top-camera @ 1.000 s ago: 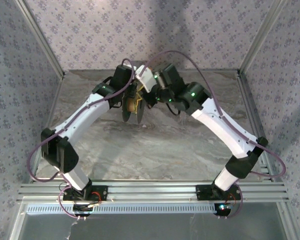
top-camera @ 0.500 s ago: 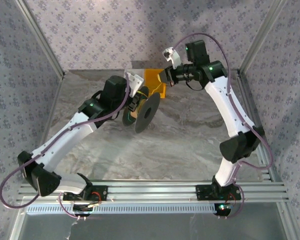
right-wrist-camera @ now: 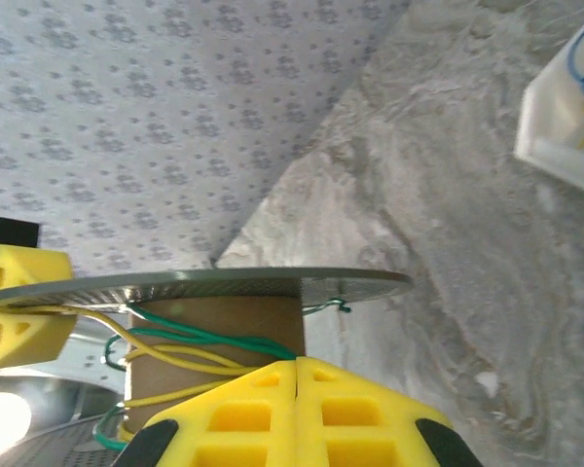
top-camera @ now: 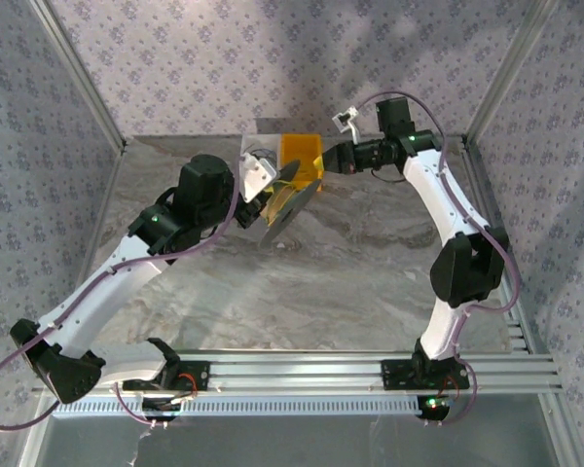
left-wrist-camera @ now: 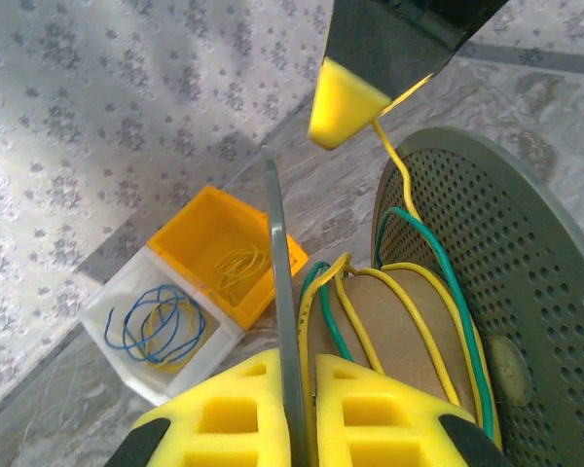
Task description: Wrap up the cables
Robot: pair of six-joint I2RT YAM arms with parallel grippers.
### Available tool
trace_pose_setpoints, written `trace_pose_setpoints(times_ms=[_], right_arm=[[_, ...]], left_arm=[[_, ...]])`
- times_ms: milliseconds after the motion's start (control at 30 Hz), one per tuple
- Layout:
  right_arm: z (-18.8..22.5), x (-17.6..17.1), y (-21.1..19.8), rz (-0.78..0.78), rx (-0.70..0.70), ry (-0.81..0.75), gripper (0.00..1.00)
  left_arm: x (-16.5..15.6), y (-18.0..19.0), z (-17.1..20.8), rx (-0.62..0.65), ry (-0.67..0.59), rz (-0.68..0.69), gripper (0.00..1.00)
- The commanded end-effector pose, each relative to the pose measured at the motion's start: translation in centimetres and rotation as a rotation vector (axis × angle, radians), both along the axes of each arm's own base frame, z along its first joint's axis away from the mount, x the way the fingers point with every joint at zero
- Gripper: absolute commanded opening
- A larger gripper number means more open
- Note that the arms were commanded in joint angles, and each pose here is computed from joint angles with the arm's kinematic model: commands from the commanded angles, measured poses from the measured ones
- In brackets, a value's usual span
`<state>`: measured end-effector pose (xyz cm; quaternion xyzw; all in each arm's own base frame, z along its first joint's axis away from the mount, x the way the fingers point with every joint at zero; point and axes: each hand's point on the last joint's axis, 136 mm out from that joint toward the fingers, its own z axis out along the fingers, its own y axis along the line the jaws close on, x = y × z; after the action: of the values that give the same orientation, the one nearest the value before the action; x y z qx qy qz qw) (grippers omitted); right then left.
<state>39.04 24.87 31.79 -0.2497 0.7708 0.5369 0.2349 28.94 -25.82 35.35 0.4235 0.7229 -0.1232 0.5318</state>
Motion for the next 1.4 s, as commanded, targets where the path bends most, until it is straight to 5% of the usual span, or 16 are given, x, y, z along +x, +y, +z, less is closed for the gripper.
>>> trace_pose_setpoints(times_ms=[0,367,833,1133,1367], right_arm=[[-0.1,4.6,-3.8,-0.053,0.068,-0.1,0.0],[-7.5,1.8,1.4,0.095,0.005,0.059,0.0],[-8.4,-0.5,5.0,0.22,0.019,0.099,0.0],[-5.2,-1.5,4.9,0.221,0.031,0.059,0.0],[-3.3,0.3,1.0,0.027,-0.047,-0.017,0.38]], left_arm=[[-6.2,-0.3,3.8,-0.041,-0.031,-0.261,0.0],[-6.5,-2.4,8.2,-0.134,-0.13,-0.365,0.0],[-3.6,-6.3,6.7,-0.16,-0.095,-0.426,0.0],[-2.7,-7.0,6.1,-0.165,-0.083,-0.416,0.0],[-1.6,-5.5,4.5,-0.179,-0.041,-0.343,0.0]])
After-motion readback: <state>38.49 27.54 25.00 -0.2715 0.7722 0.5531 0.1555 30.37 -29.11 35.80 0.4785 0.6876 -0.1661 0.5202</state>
